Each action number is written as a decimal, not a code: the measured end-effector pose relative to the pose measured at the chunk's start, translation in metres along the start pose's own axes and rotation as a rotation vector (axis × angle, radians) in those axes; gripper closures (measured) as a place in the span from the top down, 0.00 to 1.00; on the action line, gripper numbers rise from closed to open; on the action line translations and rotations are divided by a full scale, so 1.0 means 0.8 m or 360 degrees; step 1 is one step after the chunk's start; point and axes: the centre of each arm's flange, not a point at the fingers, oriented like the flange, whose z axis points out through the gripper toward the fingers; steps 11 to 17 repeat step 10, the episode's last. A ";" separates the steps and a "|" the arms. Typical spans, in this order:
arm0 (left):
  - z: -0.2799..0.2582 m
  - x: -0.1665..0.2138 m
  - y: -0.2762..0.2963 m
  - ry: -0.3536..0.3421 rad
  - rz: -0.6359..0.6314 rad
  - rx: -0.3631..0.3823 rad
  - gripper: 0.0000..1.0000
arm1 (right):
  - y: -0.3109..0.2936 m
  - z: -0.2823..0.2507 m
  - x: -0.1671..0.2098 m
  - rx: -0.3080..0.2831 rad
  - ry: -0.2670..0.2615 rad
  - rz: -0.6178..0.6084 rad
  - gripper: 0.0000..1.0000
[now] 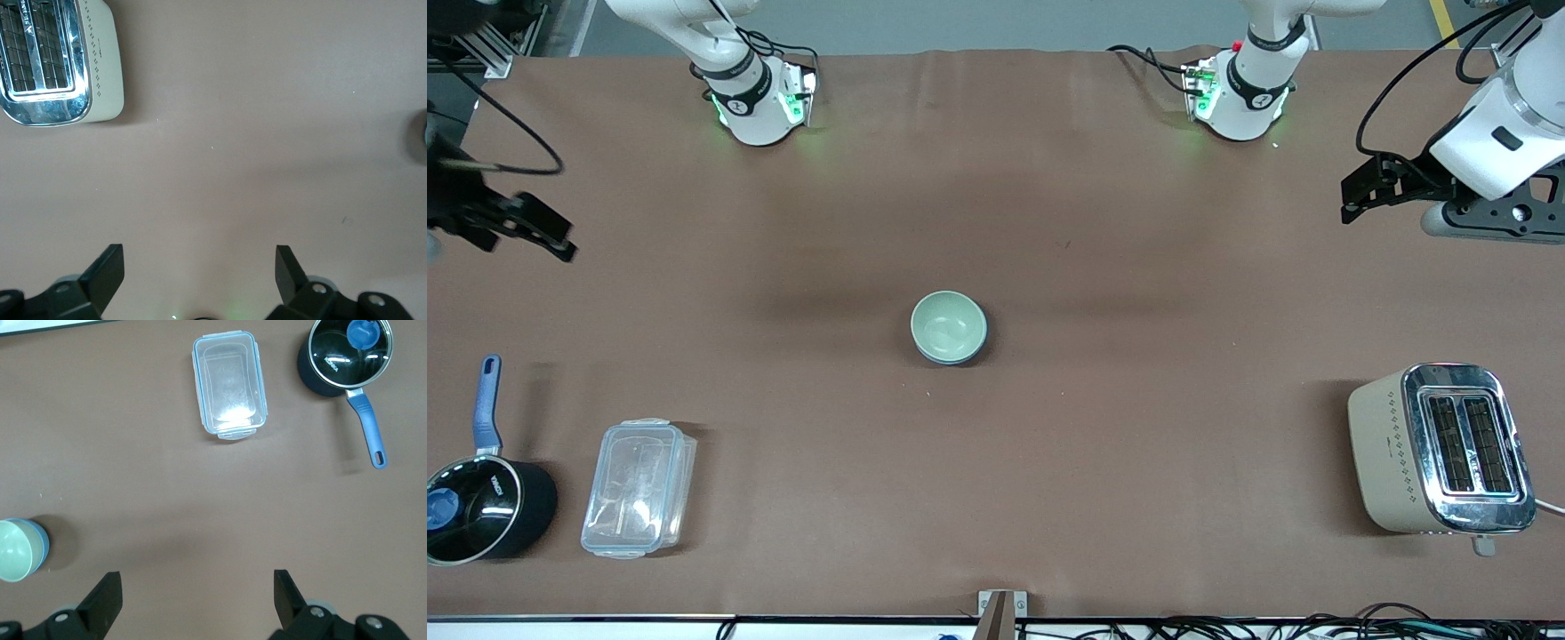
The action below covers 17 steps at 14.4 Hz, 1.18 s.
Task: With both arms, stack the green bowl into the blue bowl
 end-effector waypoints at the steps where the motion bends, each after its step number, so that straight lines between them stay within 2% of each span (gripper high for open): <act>1: 0.000 0.000 0.000 0.0000 0.0001 0.0000 1.00 | 0.011 -0.009 0.000 0.0007 0.0002 -0.0006 1.00; 6: 0.000 0.000 -0.004 0.0001 -0.0009 0.0000 1.00 | 0.018 -0.010 0.010 0.0006 0.0004 -0.0076 1.00; 17: -0.001 0.001 -0.015 0.0002 -0.0035 -0.0001 1.00 | 0.015 -0.010 0.015 0.0010 0.0007 -0.0085 1.00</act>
